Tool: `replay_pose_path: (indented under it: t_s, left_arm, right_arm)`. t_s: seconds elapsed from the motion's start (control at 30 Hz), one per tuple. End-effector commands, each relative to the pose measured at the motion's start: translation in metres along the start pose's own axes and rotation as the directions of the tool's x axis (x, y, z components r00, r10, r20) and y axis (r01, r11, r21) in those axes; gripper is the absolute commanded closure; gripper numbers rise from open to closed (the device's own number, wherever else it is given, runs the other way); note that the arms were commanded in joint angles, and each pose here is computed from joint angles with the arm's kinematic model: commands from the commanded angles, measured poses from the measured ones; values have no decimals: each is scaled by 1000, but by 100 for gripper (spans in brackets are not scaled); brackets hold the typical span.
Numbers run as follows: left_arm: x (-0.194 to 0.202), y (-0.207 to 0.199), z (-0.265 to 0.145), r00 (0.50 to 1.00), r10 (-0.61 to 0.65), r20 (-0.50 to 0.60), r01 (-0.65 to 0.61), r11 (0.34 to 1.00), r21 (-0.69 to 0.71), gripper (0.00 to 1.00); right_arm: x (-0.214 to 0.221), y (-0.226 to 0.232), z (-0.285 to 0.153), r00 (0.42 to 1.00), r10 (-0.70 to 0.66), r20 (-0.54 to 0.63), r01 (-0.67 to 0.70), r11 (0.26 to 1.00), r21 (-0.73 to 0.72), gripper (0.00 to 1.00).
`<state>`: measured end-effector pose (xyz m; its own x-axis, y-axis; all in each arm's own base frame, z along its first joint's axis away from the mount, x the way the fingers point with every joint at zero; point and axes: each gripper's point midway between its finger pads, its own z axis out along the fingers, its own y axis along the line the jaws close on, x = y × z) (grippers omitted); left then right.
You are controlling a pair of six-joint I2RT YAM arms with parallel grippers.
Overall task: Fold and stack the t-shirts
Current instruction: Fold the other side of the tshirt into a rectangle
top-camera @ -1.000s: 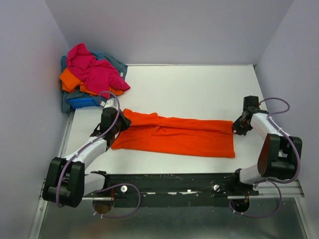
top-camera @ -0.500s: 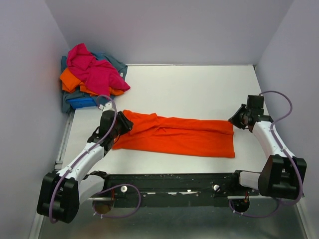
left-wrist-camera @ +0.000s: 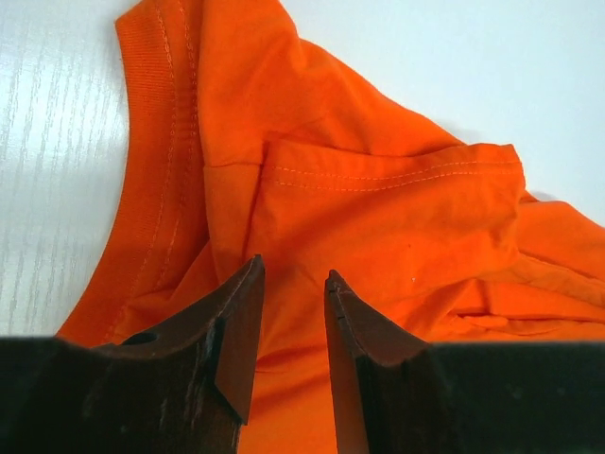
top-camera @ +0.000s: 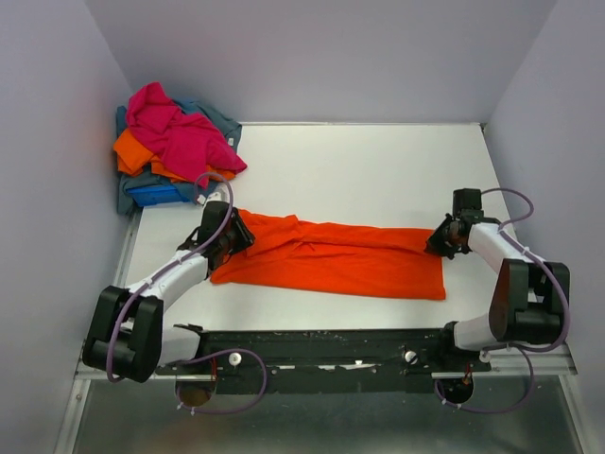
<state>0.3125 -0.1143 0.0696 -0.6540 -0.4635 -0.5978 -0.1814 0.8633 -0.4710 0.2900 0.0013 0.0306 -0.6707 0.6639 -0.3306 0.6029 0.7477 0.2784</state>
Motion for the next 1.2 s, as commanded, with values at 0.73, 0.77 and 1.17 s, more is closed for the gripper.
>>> replay_pose_path:
  t_s: [0.73, 0.77, 1.17]
  left_arm:
    - [-34, -12, -3, 997, 21, 74, -19, 999, -31, 57]
    - [-34, -13, -4, 997, 21, 74, -19, 1000, -25, 57]
    - [-39, -10, -5, 996, 26, 88, -22, 999, -47, 57]
  right_arm:
    - [72, 91, 12, 952, -251, -175, 194, 938, -287, 99]
    - [78, 85, 11, 950, -252, -185, 193, 938, -287, 99]
    - [61, 142, -25, 942, -325, -89, 263, 874, -408, 99]
